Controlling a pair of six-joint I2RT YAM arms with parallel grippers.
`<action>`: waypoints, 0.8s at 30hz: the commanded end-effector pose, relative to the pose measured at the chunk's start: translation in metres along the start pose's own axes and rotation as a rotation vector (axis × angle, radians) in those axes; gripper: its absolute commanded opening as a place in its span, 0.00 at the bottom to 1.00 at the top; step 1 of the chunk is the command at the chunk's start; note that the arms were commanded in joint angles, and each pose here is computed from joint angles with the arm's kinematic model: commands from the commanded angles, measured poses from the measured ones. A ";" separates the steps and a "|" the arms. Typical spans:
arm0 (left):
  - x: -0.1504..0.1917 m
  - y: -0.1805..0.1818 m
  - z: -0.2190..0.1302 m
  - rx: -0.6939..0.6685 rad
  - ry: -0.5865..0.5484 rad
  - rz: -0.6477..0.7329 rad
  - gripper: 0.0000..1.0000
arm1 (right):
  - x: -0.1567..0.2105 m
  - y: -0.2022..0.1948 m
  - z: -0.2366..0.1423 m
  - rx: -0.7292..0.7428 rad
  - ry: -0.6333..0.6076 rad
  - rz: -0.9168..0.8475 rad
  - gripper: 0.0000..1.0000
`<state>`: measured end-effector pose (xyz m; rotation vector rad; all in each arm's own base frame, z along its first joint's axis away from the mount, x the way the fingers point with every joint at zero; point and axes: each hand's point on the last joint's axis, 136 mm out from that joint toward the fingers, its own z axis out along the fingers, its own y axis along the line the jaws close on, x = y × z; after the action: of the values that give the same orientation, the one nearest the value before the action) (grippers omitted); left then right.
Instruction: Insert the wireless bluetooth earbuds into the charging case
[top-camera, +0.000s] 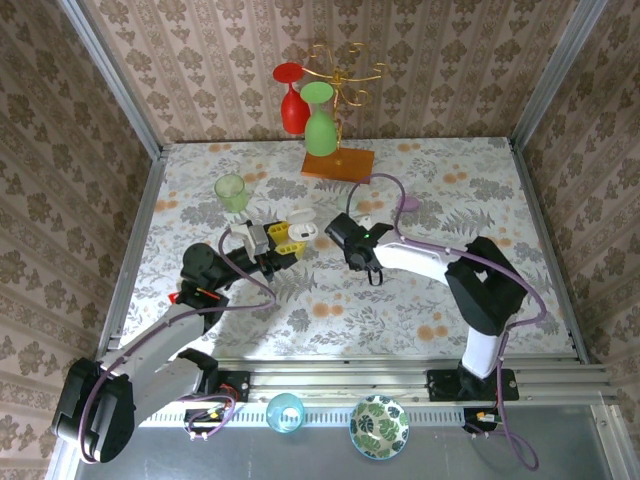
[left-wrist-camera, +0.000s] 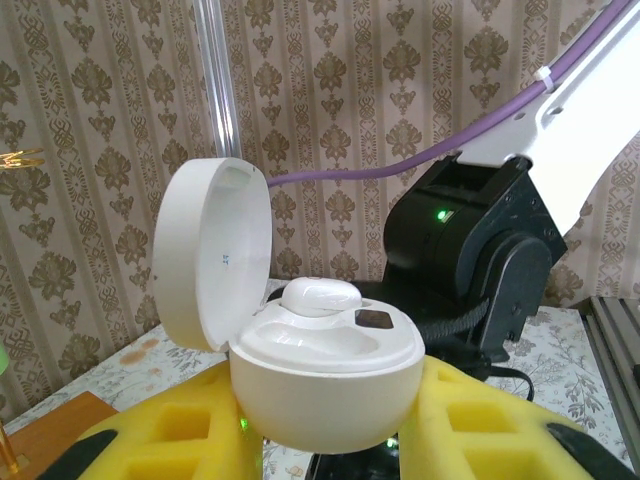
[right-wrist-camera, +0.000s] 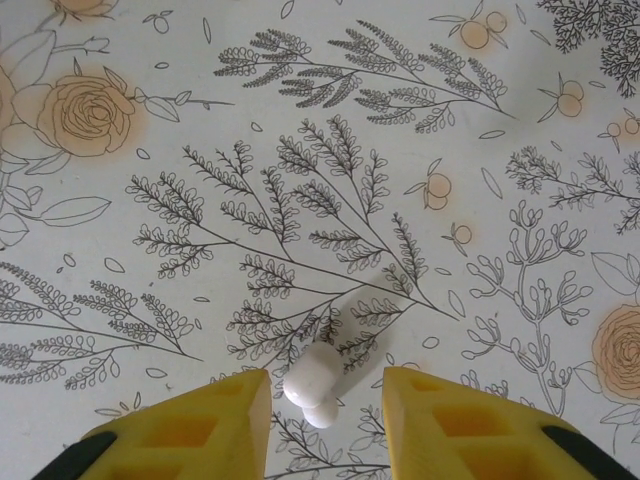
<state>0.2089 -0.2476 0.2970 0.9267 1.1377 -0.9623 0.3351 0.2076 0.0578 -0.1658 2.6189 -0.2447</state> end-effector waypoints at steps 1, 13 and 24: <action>-0.017 -0.003 0.001 0.007 -0.039 0.057 0.27 | 0.009 -0.006 0.002 0.114 0.028 -0.022 0.33; -0.017 -0.003 0.001 0.006 -0.039 0.060 0.27 | 0.014 -0.001 0.016 0.176 0.071 -0.041 0.33; -0.016 -0.002 0.001 0.004 -0.036 0.059 0.27 | 0.022 0.000 0.024 0.193 0.103 -0.063 0.29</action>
<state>0.2089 -0.2475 0.2970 0.9299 1.1338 -0.9562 0.3256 0.2068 0.0252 -0.1895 2.6926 -0.4692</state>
